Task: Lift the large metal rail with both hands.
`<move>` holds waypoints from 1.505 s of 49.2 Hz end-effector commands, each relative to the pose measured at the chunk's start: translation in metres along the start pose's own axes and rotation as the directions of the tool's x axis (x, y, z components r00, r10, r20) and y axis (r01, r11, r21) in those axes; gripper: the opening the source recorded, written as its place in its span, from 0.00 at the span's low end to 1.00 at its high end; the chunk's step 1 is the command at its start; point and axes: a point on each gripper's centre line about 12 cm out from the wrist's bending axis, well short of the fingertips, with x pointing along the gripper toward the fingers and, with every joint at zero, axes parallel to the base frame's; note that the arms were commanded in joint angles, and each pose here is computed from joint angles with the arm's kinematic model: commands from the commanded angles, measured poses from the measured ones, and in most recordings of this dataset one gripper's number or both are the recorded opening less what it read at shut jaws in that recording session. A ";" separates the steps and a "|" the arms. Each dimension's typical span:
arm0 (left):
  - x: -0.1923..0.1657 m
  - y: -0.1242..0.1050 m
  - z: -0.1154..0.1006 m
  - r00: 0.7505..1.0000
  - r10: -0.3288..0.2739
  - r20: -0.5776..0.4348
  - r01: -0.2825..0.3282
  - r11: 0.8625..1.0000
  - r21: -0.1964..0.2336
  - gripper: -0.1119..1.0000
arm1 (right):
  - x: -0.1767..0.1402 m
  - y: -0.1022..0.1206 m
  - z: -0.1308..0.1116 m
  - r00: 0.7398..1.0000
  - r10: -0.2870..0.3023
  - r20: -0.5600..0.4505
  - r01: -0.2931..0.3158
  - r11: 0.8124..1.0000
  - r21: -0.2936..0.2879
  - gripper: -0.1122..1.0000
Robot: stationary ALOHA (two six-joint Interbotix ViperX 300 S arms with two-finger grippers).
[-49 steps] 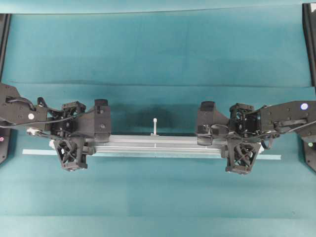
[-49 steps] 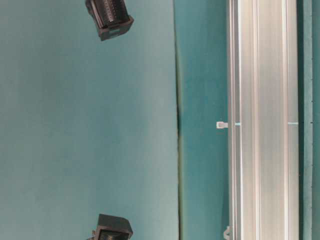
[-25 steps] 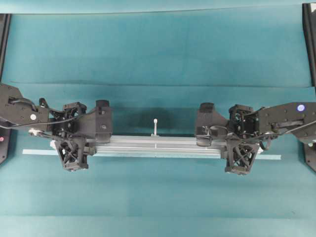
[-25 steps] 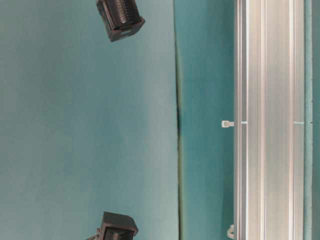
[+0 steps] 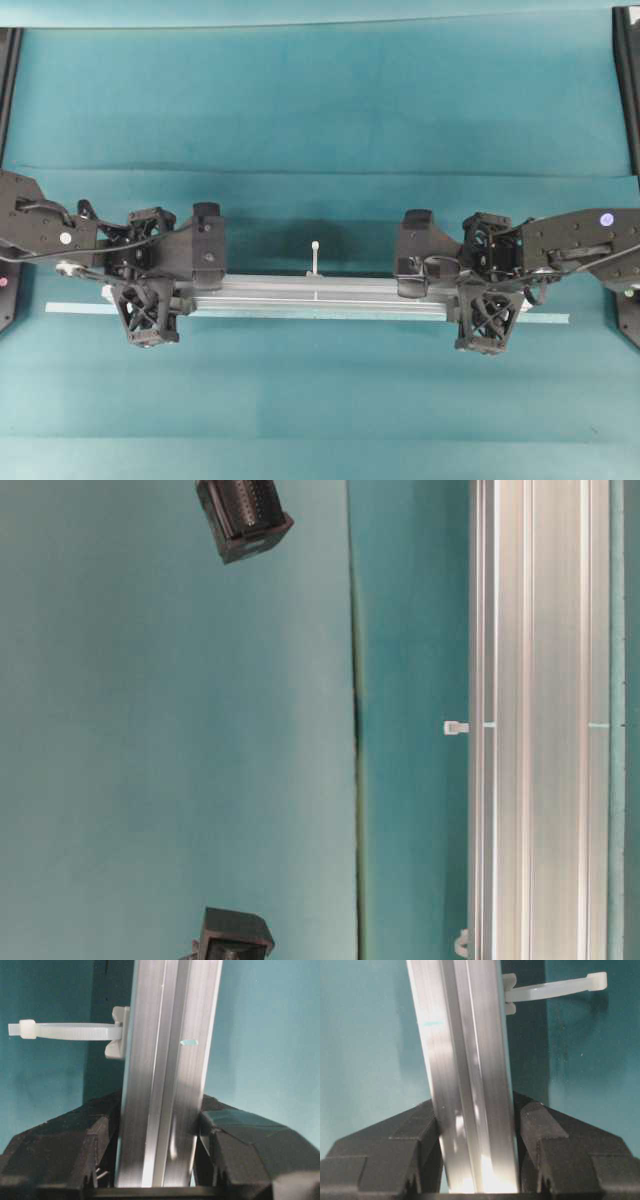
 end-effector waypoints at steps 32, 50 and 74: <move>0.002 0.004 0.001 0.999 -0.001 0.040 0.003 0.999 -0.050 0.43 | 0.004 -0.007 -0.001 1.000 -0.010 0.026 0.009 1.000 0.024 0.44; 0.002 0.004 0.000 0.999 -0.002 0.047 0.005 0.998 -0.064 0.42 | 0.005 -0.008 0.000 0.999 -0.003 0.039 0.001 0.999 0.045 0.44; 0.003 0.004 -0.002 0.999 -0.002 0.043 0.005 0.998 -0.065 0.93 | 0.004 -0.012 0.000 0.999 -0.009 0.040 0.006 0.996 0.087 0.96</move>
